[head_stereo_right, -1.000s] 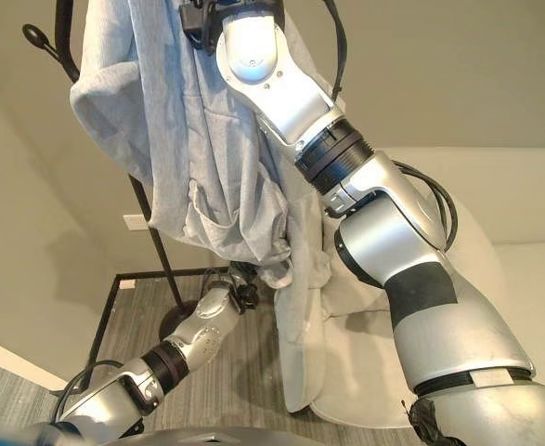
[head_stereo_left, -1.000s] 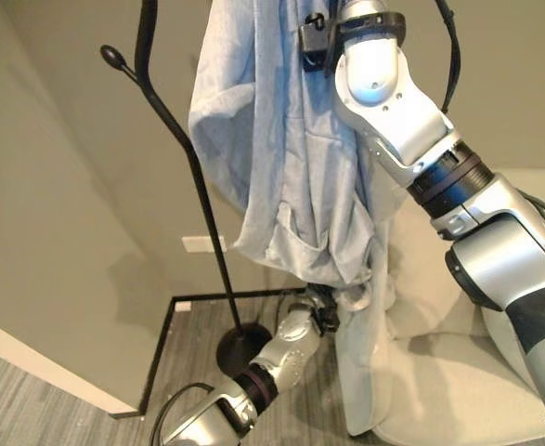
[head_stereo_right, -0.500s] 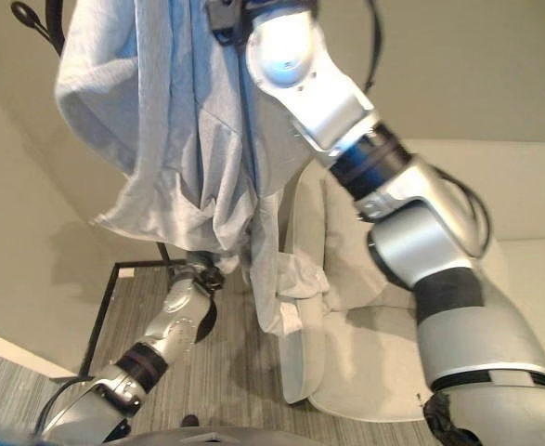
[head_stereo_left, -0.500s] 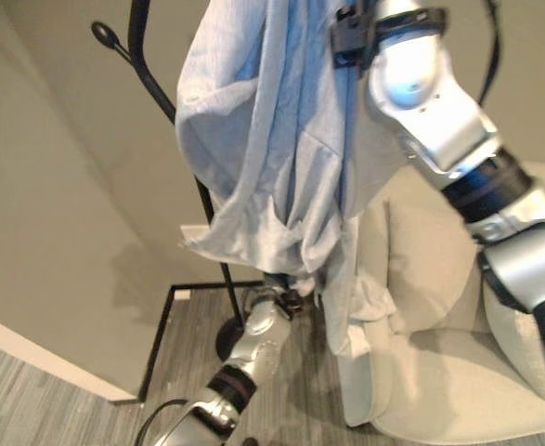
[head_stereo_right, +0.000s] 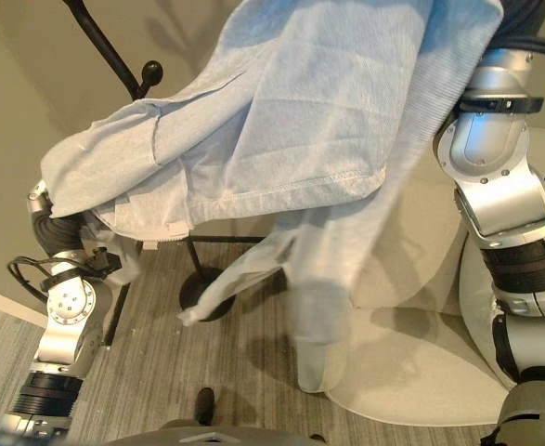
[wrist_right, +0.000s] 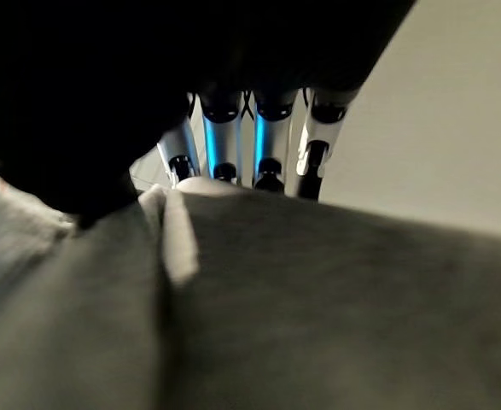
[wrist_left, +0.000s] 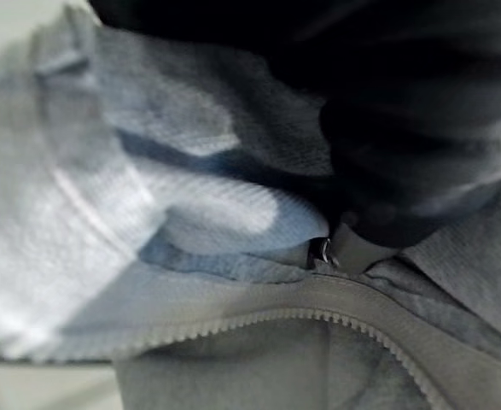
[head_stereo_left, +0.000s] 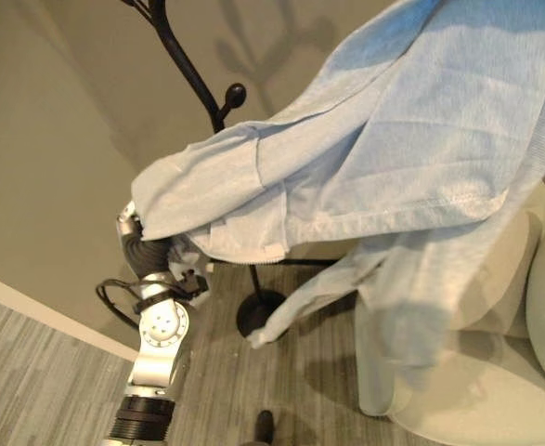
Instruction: Hang the clothes on the sofa on the clothes rack.
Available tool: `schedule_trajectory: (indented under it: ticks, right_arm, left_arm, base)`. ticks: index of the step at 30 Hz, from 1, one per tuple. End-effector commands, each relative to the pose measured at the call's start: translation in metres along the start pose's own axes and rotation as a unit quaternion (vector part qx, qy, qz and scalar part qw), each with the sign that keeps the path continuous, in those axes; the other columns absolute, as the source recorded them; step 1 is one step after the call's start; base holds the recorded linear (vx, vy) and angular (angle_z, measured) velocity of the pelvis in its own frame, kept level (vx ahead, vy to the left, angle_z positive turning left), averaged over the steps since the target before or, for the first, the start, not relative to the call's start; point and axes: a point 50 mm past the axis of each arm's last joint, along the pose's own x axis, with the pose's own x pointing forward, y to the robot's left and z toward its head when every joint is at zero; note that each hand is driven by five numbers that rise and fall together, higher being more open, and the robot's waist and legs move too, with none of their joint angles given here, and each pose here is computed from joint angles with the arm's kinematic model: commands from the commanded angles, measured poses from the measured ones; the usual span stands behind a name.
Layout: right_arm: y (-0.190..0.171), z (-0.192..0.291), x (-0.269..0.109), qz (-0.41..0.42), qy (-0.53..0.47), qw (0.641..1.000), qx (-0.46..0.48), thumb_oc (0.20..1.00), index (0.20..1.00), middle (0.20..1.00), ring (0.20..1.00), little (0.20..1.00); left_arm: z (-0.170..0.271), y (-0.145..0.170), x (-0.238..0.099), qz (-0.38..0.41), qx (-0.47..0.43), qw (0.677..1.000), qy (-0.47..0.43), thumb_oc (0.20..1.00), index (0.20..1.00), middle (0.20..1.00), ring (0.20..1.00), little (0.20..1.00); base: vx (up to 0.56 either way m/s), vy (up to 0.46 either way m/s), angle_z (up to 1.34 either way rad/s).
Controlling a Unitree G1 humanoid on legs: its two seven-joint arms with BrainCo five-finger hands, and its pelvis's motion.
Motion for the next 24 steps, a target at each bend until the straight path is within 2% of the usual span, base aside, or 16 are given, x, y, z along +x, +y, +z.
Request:
schedule_trajectory:
  ticks: [1, 6, 11, 17, 24]
  right_arm:
    - [-0.012, 0.020, 0.020, -0.037, -0.057, 0.998, 0.004, 0.200, 0.200, 0.200, 0.200, 0.200]
    - [-0.011, 0.018, 0.022, -0.053, -0.057, 0.997, 0.010, 0.200, 0.200, 0.200, 0.200, 0.200]
    - [-0.018, 0.011, 0.035, -0.062, -0.042, 0.997, -0.015, 0.200, 0.200, 0.200, 0.200, 0.200]
    - [-0.034, -0.010, 0.059, -0.101, 0.010, 0.994, -0.044, 0.200, 0.200, 0.200, 0.200, 0.200]
    - [-0.045, -0.031, 0.058, -0.098, 0.060, 0.990, -0.084, 0.200, 0.200, 0.200, 0.200, 0.200]
  left_arm:
    - [0.051, 0.009, 0.024, 0.016, 0.028, 0.988, -0.152, 0.200, 0.200, 0.200, 0.200, 0.200]
    - [0.072, 0.009, 0.045, 0.029, 0.049, 0.975, -0.214, 0.200, 0.200, 0.200, 0.200, 0.200]
    - [0.083, 0.015, 0.061, 0.044, 0.065, 0.968, -0.239, 0.200, 0.200, 0.200, 0.200, 0.200]
    - [0.087, 0.026, 0.084, 0.078, 0.097, 0.962, -0.242, 0.200, 0.200, 0.200, 0.200, 0.200]
    - [0.072, 0.028, 0.101, 0.086, 0.111, 0.969, -0.202, 0.200, 0.200, 0.200, 0.200, 0.200]
  base:
    - [0.04, 0.171, -0.04]
    - [0.07, 0.275, 0.05]
    - [0.07, 0.121, 0.01]
    - [0.12, 0.019, 0.01]
    - [0.11, 0.005, 0.59]
